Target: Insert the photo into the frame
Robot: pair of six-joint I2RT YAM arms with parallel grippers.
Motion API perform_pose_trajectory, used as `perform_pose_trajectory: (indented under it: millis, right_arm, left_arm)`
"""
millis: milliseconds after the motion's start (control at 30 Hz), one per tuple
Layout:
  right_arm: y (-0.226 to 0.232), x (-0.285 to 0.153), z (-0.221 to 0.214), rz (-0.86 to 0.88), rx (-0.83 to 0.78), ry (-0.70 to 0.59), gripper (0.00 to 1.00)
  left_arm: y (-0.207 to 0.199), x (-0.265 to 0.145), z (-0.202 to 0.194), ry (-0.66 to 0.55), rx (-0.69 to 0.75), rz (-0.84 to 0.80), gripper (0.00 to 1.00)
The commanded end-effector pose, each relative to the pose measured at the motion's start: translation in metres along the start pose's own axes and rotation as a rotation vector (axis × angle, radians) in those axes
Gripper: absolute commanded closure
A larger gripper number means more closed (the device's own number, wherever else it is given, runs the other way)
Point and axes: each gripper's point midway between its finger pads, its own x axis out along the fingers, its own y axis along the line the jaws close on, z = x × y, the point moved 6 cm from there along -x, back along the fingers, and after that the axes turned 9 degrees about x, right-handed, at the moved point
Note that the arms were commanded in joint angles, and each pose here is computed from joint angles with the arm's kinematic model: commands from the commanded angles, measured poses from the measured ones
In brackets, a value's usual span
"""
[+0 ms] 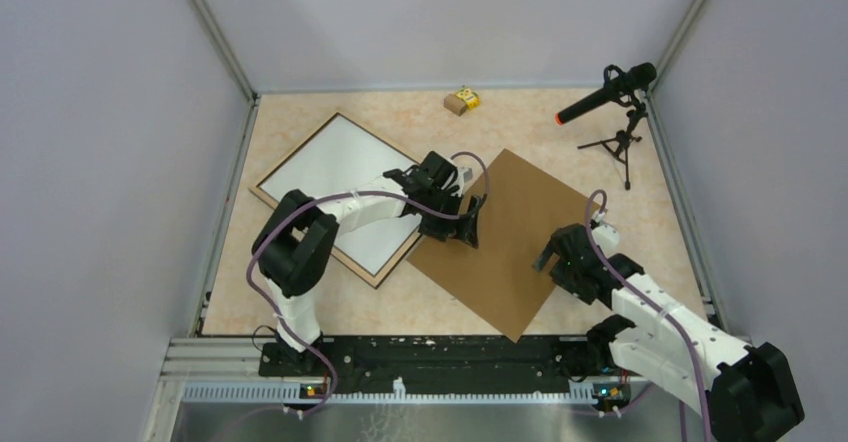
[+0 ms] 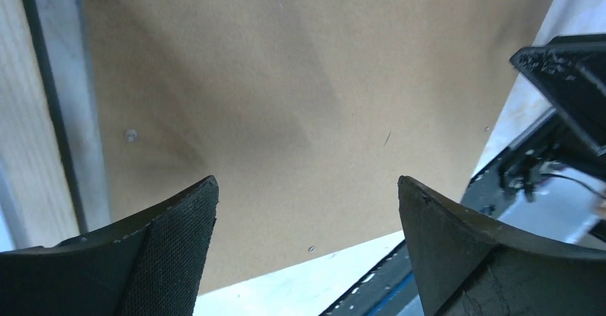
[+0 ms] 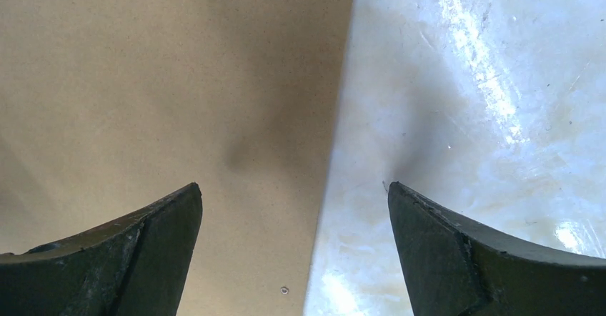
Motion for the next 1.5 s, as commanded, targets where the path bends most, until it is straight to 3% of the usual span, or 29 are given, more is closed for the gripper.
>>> perform_pose_trajectory:
  millis: [0,100,300,800,1100,1333,1467]
  right_arm:
    - [0.012,-0.009,0.010,0.028,-0.005,-0.011,0.01]
    - [0.013,-0.010,0.009,0.036,-0.011,-0.002,0.01]
    - [0.018,-0.009,0.007,0.058,-0.001,0.014,0.01]
    - [0.022,0.002,0.001,0.098,0.051,0.022,0.01]
    - [0.037,-0.005,0.000,0.246,0.117,0.041,0.01]
    - [0.004,0.002,0.004,0.070,0.211,-0.061,0.01]
    - [0.011,0.005,-0.005,0.147,0.211,-0.004,0.01]
  left_arm:
    - [-0.002,-0.035,0.018,-0.193,0.182,0.198,0.02]
    - [0.004,-0.030,0.016,-0.151,0.171,0.234,0.02]
    - [0.006,-0.002,0.003,-0.008,0.099,0.158,0.02]
    - [0.026,0.025,-0.016,0.130,0.032,0.201,0.02]
    - [0.030,0.033,-0.021,0.154,0.021,0.194,0.02]
    - [0.032,0.037,-0.022,0.165,0.019,0.202,0.02]
    - [0.033,0.038,-0.023,0.171,0.015,0.194,0.02]
